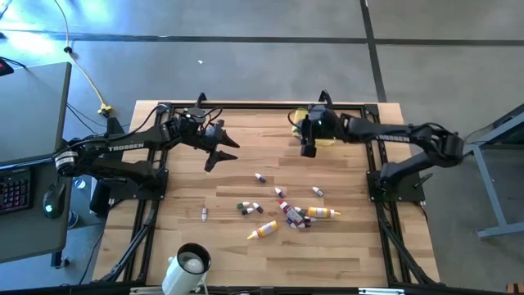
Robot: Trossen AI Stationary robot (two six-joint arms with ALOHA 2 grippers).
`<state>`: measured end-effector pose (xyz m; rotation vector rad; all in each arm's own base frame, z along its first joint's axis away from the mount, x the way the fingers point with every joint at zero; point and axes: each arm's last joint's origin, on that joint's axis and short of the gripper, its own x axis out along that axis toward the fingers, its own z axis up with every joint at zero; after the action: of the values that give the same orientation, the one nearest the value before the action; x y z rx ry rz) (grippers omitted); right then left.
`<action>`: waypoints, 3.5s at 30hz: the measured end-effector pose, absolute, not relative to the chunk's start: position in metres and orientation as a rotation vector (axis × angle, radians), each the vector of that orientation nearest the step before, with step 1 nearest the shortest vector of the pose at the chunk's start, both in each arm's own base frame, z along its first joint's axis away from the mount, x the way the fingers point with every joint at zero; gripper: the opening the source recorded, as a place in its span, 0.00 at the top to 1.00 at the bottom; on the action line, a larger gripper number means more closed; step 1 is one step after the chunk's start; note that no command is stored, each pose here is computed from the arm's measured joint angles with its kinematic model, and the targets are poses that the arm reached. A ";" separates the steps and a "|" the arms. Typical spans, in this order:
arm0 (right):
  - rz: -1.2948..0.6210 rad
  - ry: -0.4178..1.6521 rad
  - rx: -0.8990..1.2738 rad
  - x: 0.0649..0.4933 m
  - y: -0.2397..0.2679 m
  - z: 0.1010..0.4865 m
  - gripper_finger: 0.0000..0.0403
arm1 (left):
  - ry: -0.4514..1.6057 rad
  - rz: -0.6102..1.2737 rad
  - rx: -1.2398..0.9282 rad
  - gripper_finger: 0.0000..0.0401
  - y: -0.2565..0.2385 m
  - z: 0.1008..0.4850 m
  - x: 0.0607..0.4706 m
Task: Pick & Place food coloring
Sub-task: Adjust the big green food coloring bottle
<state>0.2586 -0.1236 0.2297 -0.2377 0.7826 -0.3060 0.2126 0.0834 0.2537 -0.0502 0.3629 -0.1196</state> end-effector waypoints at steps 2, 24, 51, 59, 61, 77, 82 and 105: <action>-0.267 0.822 -0.235 0.260 -0.134 0.224 0.51 | 0.363 -0.120 -0.050 0.49 0.083 0.254 0.213; -0.020 1.206 -0.455 0.278 -0.200 0.216 0.51 | 0.363 -0.117 -0.049 0.49 0.084 0.254 0.213; 0.055 1.207 -0.419 0.285 -0.212 0.185 0.51 | 0.363 -0.117 -0.049 0.49 0.084 0.254 0.213; 0.078 1.186 -0.412 0.285 -0.212 0.185 0.65 | 0.363 -0.117 -0.050 0.49 0.084 0.254 0.213; 0.071 1.180 -0.398 0.286 -0.212 0.185 0.69 | 0.363 -0.117 -0.050 0.49 0.084 0.254 0.213; -0.136 1.034 -0.275 0.263 -0.217 0.235 0.69 | 0.363 -0.117 -0.049 0.49 0.084 0.254 0.213; -0.156 0.860 -0.118 0.240 -0.223 0.264 0.69 | 0.363 -0.117 -0.050 0.49 0.084 0.254 0.213; -0.462 0.508 0.100 0.144 -0.178 0.179 0.68 | 0.363 -0.118 -0.049 0.49 0.083 0.254 0.213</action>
<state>0.1443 -0.1779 0.1789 0.1004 0.5079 -0.4616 0.2126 0.0835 0.2538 -0.0494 0.3628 -0.1177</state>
